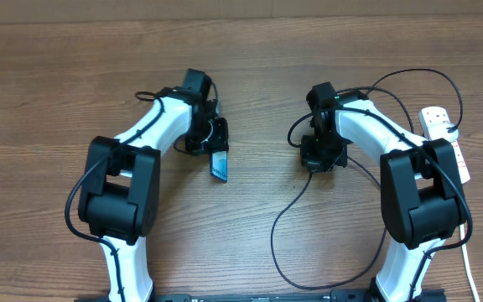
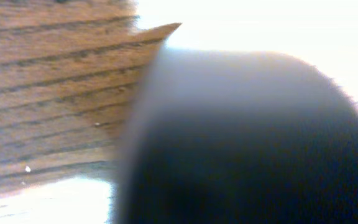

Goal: Plug charger to phone and switch on socket

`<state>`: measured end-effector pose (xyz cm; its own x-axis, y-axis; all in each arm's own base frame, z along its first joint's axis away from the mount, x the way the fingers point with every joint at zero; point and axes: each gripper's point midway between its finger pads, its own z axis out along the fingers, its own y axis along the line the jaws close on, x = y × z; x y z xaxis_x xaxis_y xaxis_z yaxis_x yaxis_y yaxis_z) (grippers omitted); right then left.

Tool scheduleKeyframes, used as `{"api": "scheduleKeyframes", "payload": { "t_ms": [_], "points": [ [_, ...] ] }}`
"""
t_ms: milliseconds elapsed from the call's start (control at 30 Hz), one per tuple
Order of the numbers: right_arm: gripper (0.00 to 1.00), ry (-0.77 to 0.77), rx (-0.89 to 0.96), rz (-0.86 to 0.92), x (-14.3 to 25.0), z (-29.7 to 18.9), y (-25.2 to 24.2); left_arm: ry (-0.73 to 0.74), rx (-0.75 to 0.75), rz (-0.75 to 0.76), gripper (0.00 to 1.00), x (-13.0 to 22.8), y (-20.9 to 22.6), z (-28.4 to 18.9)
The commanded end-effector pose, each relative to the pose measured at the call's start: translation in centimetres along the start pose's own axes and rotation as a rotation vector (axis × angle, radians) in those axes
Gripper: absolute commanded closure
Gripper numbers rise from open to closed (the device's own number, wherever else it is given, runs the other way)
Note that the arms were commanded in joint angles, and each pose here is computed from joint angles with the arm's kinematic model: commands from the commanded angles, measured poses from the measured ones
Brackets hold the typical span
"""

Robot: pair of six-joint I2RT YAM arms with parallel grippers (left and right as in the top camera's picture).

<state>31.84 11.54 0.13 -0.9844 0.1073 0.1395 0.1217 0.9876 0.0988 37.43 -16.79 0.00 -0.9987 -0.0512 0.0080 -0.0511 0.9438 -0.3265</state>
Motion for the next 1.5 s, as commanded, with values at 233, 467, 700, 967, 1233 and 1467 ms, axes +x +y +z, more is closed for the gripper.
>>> {"api": "scheduleKeyframes", "payload": {
  "t_ms": [233, 467, 700, 967, 1233, 1467],
  "points": [
    [0.88, -0.068, -0.136, -0.014, -2.3, -0.2, 2.6, 0.038, -0.167, -0.055, 0.96, 1.5, 3.2, 1.9],
    [0.57, -0.110, -0.128, 0.012, -3.4, -0.2, 2.5, 0.046, -0.170, -0.057, 0.96, 1.7, 3.3, 1.9],
    [0.32, -0.080, 0.006, 0.179, -2.2, 0.1, 0.0, 0.054, -0.171, -0.059, 0.96, 1.9, 3.3, 1.8],
    [0.00, -0.060, 0.025, 0.181, -1.4, 0.5, -0.2, 0.054, -0.170, -0.058, 0.96, 1.9, 3.3, 1.8],
    [0.95, -0.099, -0.045, 0.158, -2.6, 0.4, 1.1, 0.056, -0.172, -0.059, 0.96, 2.0, 3.3, 1.8],
    [0.05, -0.130, 0.088, 0.228, -2.7, 0.3, -1.4, 0.055, -0.171, -0.059, 0.96, 2.0, 3.3, 1.8]
  ]
}}
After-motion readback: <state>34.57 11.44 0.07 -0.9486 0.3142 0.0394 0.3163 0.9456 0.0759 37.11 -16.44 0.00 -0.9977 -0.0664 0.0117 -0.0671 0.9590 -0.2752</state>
